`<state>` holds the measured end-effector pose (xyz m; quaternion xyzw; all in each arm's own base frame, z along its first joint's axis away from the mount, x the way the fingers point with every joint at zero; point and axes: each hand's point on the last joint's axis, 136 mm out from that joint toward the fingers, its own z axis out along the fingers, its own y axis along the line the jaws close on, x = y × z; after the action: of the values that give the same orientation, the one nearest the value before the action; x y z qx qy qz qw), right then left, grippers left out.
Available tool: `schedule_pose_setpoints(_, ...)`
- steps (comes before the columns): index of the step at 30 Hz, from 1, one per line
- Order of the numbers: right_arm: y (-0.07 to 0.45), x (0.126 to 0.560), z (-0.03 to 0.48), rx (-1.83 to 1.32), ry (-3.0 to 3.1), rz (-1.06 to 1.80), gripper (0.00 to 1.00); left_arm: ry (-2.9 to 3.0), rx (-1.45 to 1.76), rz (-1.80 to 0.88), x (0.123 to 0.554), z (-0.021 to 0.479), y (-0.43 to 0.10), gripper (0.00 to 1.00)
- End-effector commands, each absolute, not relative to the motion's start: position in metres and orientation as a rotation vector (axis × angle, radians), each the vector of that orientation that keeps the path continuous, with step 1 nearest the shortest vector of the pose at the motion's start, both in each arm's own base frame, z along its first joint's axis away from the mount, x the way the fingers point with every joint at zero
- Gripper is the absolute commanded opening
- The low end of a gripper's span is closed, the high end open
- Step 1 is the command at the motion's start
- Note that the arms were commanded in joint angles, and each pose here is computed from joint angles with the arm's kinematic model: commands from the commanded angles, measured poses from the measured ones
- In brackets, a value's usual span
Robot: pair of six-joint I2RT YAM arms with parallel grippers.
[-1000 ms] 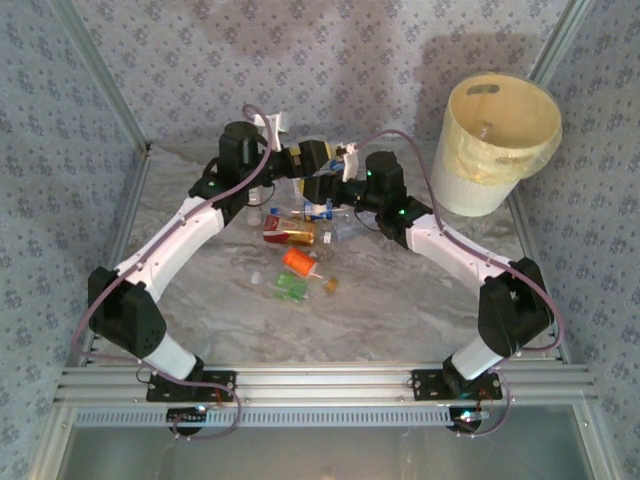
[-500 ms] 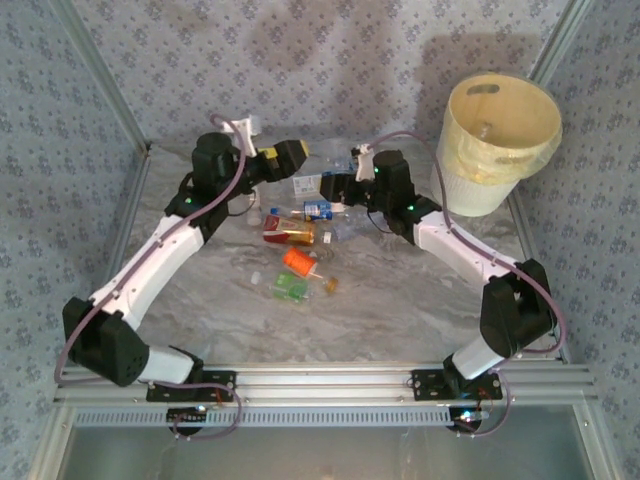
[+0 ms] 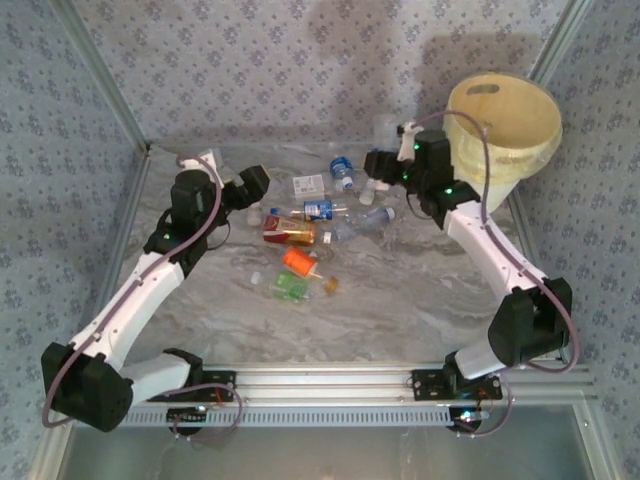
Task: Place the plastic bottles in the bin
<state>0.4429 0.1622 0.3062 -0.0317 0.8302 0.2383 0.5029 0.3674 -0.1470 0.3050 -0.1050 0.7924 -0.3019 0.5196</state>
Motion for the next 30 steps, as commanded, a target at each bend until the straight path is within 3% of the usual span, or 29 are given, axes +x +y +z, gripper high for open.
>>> schedule_pose_setpoints(1, 0.12, 0.453, 0.358, -0.041, 1.896, 0.455, 0.51, 1.902, -0.287, -0.64, 0.361, 0.295, -0.129, 0.98)
schedule_pose_setpoints(8, 0.05, 0.489, 0.411, 0.09, 1.755, 0.332, 0.51, 1.906, -0.322, -0.61, 0.356, 0.283, -0.119, 0.98)
schedule_pose_setpoints(15, -0.039, 0.523, 0.43, 0.271, 1.652, 0.125, 0.51, 1.928, -0.329, -0.595, 0.355, 0.274, -0.117, 0.98)
schedule_pose_setpoints(30, -0.142, 0.577, 0.389, 0.437, 1.645, -0.274, 0.55, 1.953, -0.409, -0.585, 0.358, 0.255, -0.112, 0.98)
